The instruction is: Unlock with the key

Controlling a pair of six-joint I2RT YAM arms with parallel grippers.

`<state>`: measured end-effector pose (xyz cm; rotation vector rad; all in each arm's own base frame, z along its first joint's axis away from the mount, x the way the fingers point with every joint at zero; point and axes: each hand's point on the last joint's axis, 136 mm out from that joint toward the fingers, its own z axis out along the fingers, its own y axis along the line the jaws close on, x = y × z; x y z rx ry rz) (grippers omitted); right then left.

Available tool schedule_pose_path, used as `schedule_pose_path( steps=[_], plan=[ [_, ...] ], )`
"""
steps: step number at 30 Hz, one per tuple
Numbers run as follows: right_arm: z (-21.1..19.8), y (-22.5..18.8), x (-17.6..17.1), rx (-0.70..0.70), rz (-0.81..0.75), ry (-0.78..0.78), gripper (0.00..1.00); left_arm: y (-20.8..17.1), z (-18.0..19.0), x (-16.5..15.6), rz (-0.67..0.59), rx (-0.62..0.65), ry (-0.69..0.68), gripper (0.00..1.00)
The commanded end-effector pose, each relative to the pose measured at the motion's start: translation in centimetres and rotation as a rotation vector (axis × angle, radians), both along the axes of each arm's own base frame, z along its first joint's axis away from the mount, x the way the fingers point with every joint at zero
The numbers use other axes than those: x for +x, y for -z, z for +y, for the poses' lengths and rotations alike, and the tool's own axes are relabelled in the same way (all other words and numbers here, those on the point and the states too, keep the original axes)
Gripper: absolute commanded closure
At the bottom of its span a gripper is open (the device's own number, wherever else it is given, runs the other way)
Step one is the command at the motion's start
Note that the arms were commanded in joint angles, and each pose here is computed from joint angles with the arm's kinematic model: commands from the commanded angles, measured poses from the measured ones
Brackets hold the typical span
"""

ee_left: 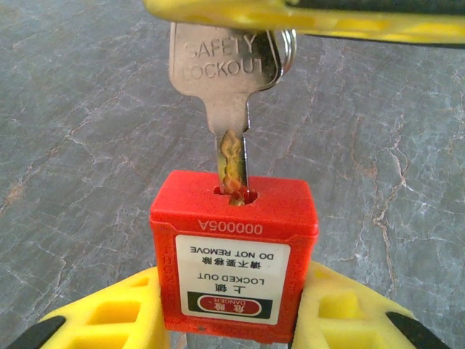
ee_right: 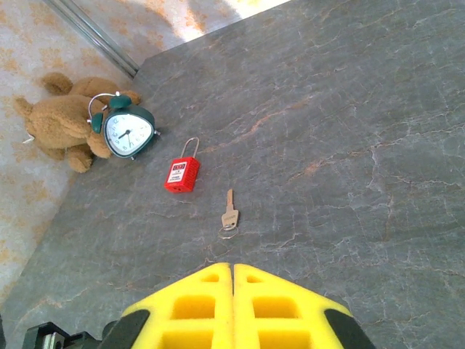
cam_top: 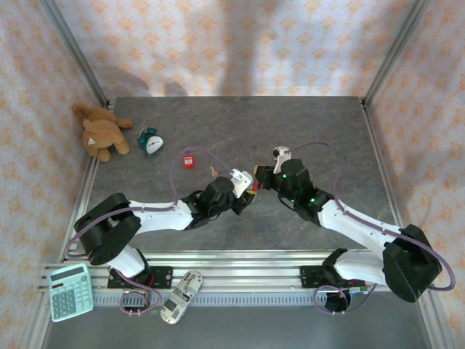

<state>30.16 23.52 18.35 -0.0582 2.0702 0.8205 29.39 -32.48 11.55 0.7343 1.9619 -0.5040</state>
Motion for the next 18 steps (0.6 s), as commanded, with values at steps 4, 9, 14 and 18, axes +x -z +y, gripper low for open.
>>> schedule_pose_path(
  steps=[4, 9, 14, 18],
  plan=[
    [0.6, 1.8, -2.1, -0.035, 0.046, -0.077, 1.0, -5.5, -1.0, 2.3, -0.122, -0.154, -0.067, 0.76],
    [0.3, 2.1, -1.7, -0.042, 0.06, -0.051, 1.0, -6.2, -0.7, 2.2, -0.14, -0.177, -0.072, 0.76],
    [-0.3, 2.8, -1.4, -0.044, 0.089, 0.003, 1.0, -6.5, -0.4, 2.2, -0.153, -0.179, -0.082, 0.76],
    [0.0, 3.2, -1.8, -0.037, 0.099, -0.021, 1.0, -6.8, -0.3, 2.2, -0.163, -0.184, -0.082, 0.76]
  ],
)
